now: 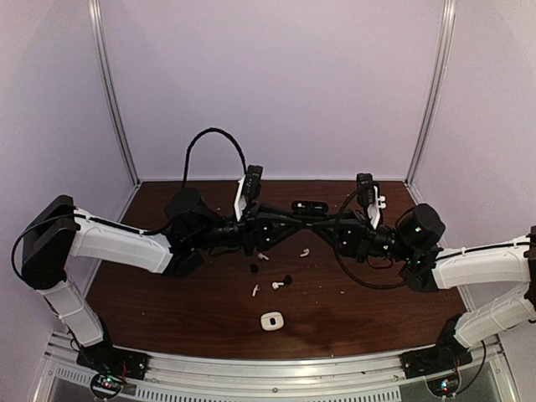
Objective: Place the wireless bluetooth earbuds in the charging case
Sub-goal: Pass from the left arm to the right, then pick up the left earbud from the center of the board.
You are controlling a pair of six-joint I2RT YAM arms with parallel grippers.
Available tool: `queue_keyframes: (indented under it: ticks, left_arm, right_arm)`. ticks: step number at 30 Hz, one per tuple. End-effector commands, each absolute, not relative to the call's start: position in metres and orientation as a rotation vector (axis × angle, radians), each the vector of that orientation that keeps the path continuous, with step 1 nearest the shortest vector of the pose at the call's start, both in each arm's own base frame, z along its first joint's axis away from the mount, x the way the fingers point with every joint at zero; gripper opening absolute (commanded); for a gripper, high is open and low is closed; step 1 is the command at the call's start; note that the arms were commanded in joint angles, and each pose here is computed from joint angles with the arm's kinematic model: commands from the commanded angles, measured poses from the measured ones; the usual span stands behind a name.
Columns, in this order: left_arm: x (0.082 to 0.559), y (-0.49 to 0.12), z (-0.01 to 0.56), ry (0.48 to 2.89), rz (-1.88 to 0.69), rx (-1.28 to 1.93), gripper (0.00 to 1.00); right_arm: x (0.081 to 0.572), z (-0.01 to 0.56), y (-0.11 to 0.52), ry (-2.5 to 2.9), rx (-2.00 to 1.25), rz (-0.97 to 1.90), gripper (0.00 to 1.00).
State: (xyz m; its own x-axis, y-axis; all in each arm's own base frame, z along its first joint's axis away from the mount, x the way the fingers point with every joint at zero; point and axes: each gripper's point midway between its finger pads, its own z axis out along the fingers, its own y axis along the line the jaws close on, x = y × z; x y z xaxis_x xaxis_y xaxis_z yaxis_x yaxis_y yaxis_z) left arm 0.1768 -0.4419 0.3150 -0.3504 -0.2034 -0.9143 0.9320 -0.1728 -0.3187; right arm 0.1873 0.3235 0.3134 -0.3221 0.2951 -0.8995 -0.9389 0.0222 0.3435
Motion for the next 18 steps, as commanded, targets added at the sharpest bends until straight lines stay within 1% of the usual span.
queue_keyframes:
  ticks: [1, 3, 4, 6, 9, 11, 12, 14, 18]
  left_arm:
    - [0.167, -0.443, 0.335, 1.100, -1.680, 0.965, 0.11]
    - [0.168, -0.443, 0.335, 1.100, -1.674, 0.965, 0.14]
    - [0.168, -0.443, 0.334, 1.102, -1.669, 0.964, 0.18]
    - [0.169, -0.442, 0.332, 1.114, -1.653, 0.965, 0.30]
    - [0.173, -0.442, 0.324, 1.170, -1.601, 0.971, 0.51]
    - [0.178, -0.438, 0.322, 1.207, -1.569, 0.965, 0.59]
    - [0.180, -0.434, 0.321, 1.226, -1.560, 0.953, 0.62]
    - [0.187, -0.423, 0.318, 1.259, -1.538, 0.927, 0.66]
    - [0.205, -0.402, 0.299, 1.384, -1.426, 0.885, 0.69]
  right_arm:
    - [0.189, 0.318, 0.324, 1.253, -0.745, 1.524, 0.25]
    - [0.189, 0.318, 0.324, 1.251, -0.746, 1.523, 0.20]
    - [0.188, 0.318, 0.324, 1.251, -0.747, 1.523, 0.17]
    - [0.187, 0.317, 0.323, 1.251, -0.750, 1.519, 0.11]
    - [0.188, 0.317, 0.320, 1.261, -0.747, 1.493, 0.07]
    - [0.190, 0.316, 0.316, 1.270, -0.742, 1.474, 0.05]
    - [0.191, 0.315, 0.313, 1.275, -0.736, 1.466, 0.05]
    - [0.193, 0.312, 0.308, 1.286, -0.727, 1.449, 0.03]
    - [0.199, 0.306, 0.297, 1.321, -0.721, 1.401, 0.02]
